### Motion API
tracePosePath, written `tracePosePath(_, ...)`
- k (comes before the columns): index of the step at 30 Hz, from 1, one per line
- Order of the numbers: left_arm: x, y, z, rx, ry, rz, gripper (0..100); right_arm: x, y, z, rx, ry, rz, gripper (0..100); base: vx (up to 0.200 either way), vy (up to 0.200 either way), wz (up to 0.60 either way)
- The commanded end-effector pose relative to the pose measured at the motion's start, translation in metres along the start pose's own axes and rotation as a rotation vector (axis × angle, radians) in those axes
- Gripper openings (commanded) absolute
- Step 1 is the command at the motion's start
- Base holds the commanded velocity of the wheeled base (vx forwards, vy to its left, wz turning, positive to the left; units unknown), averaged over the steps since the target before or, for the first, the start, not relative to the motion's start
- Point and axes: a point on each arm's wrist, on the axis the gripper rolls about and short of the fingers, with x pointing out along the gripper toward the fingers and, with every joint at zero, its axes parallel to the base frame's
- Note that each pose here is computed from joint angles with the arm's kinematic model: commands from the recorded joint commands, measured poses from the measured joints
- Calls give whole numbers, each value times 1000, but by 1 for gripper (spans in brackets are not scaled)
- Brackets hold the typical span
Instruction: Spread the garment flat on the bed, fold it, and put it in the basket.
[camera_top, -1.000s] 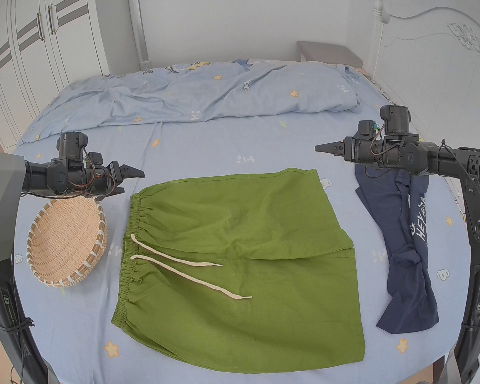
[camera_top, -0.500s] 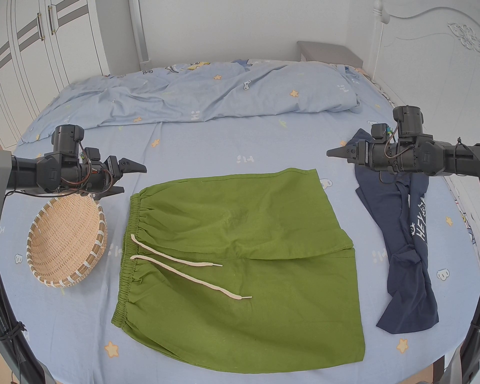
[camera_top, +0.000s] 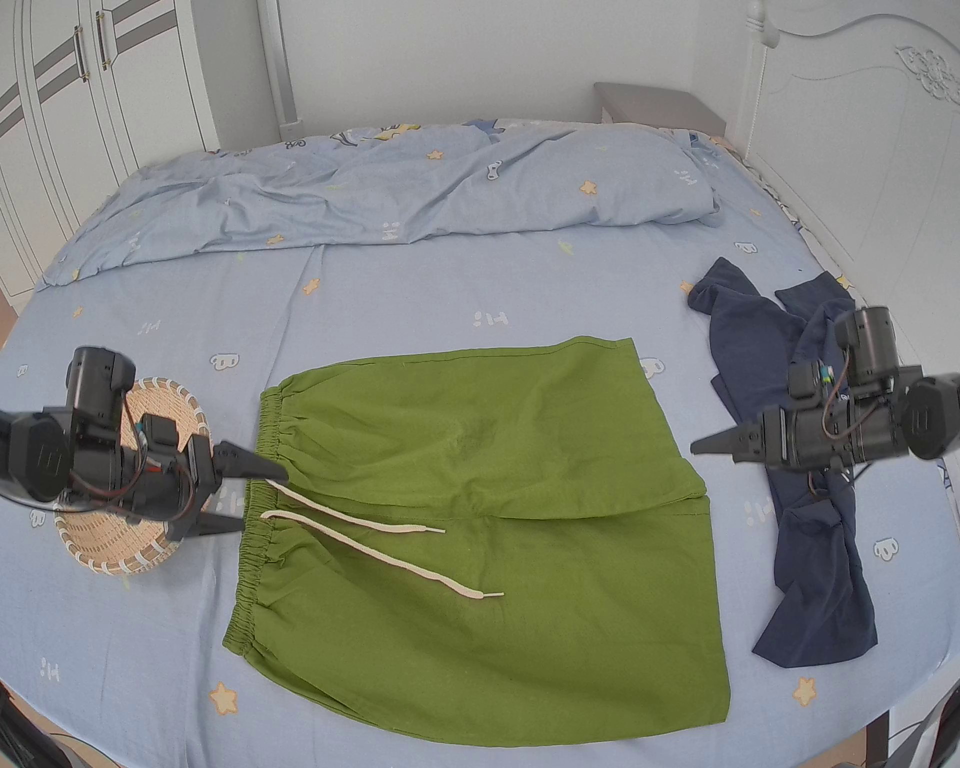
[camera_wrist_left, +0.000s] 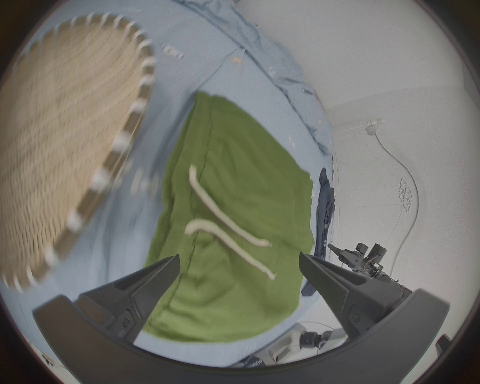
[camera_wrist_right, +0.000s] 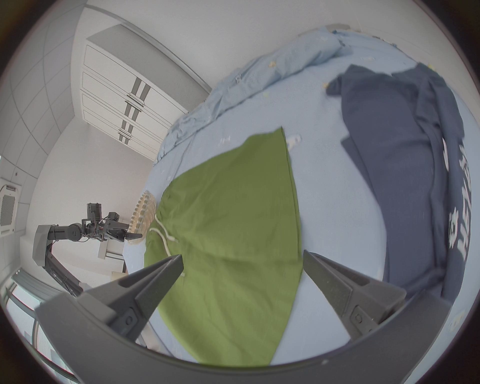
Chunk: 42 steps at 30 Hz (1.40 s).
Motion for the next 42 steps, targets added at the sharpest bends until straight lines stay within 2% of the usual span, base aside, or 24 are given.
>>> tracePosePath(1, -33, 20, -84, -100, 114, -34, 100, -35, 16, -76, 20, 31, 19, 100, 0, 0, 0)
tracePosePath(4, -28, 36, -102, -98, 147, -13, 100, -33, 14, -90, 28, 41, 27, 100, 0, 0, 0)
tracePosePath(7, -15, 61, -109, -89, 187, 21, 100, -32, 14, -93, 28, 41, 29, 100, 0, 0, 0)
tracePosePath(9, -7, 75, -113, -48, 218, 35, 100, -32, 14, -96, 33, 51, 32, 100, 0, 0, 0)
tracePosePath(10, -7, 75, -113, -48, 218, 35, 100, -32, 14, -96, 33, 51, 32, 100, 0, 0, 0)
tracePosePath(11, -4, 89, -115, 0, 231, 49, 100, -31, 15, -97, 34, 55, 34, 100, 0, 0, 0)
tracePosePath(14, -7, 100, -115, 25, 221, 55, 100, -31, 15, -97, 33, 55, 37, 100, 0, 0, 0)
tracePosePath(26, 4, 105, -96, 34, 209, 45, 100, -31, 16, -97, 30, 59, 43, 100, 0, 0, 0)
tracePosePath(39, 7, 100, -74, 51, 162, 16, 100, -30, 16, -98, 31, 62, 43, 100, 0, 0, 0)
tracePosePath(40, 7, 100, -74, 51, 162, 16, 0, -30, 16, -98, 31, 62, 43, 100, 0, 0, 0)
tracePosePath(42, 9, 99, -76, 54, 172, 11, 0, -29, 15, -98, 34, 64, 42, 100, 0, 0, 0)
